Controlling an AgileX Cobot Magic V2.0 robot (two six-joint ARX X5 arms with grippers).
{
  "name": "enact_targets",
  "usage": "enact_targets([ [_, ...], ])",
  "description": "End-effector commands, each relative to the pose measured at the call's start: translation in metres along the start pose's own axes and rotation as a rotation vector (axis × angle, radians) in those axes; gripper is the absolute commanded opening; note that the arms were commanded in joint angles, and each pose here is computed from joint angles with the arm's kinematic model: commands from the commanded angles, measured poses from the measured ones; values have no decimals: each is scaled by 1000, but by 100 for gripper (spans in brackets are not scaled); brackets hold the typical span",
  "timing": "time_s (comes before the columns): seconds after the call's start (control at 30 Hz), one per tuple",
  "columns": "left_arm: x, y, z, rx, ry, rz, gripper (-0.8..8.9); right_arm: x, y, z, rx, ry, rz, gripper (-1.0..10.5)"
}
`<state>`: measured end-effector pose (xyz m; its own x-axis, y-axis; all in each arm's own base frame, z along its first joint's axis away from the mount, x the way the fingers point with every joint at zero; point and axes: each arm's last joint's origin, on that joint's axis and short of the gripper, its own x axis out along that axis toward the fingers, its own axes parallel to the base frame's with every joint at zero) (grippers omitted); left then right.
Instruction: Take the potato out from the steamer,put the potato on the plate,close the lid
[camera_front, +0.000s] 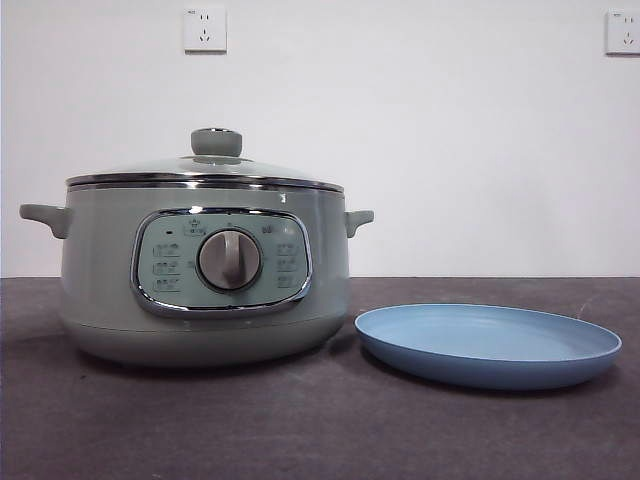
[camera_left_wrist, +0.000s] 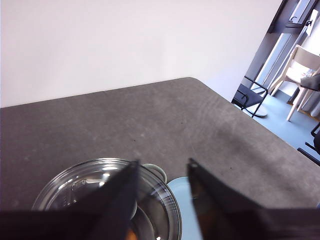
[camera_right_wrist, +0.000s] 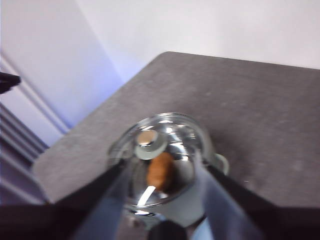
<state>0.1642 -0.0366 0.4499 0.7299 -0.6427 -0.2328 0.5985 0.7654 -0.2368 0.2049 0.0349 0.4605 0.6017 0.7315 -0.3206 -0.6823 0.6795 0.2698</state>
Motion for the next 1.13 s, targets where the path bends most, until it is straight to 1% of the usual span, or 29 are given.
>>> enact_targets([
  [0.03, 6, 2, 0, 4, 15, -7, 503, -1, 2, 2, -41, -9, -51, 643],
  [0.17, 25, 7, -3, -16, 66, -24, 503, 0, 3, 2, -43, -6, -52, 634],
  [0.23, 37, 10, -6, -23, 97, -12, 503, 0, 3, 2, -43, -5, -67, 634],
  [0.4, 79, 14, -17, -24, 203, 61, 503, 1, 5, 2, -46, -2, -56, 630],
  [0.53, 113, 19, -29, 5, 283, 120, 503, 2, 5, 2, -46, 1, -52, 630],
  [0.67, 143, 23, -43, 17, 353, 151, 503, 2, 5, 1, -38, 10, -52, 630],
  [0.87, 176, 31, -64, 28, 458, 184, 503, 2, 5, 1, -35, 13, -52, 630],
  [1.13, 203, 37, -85, 74, 551, 251, 503, 2, 5, 0, -33, 16, -53, 629],
])
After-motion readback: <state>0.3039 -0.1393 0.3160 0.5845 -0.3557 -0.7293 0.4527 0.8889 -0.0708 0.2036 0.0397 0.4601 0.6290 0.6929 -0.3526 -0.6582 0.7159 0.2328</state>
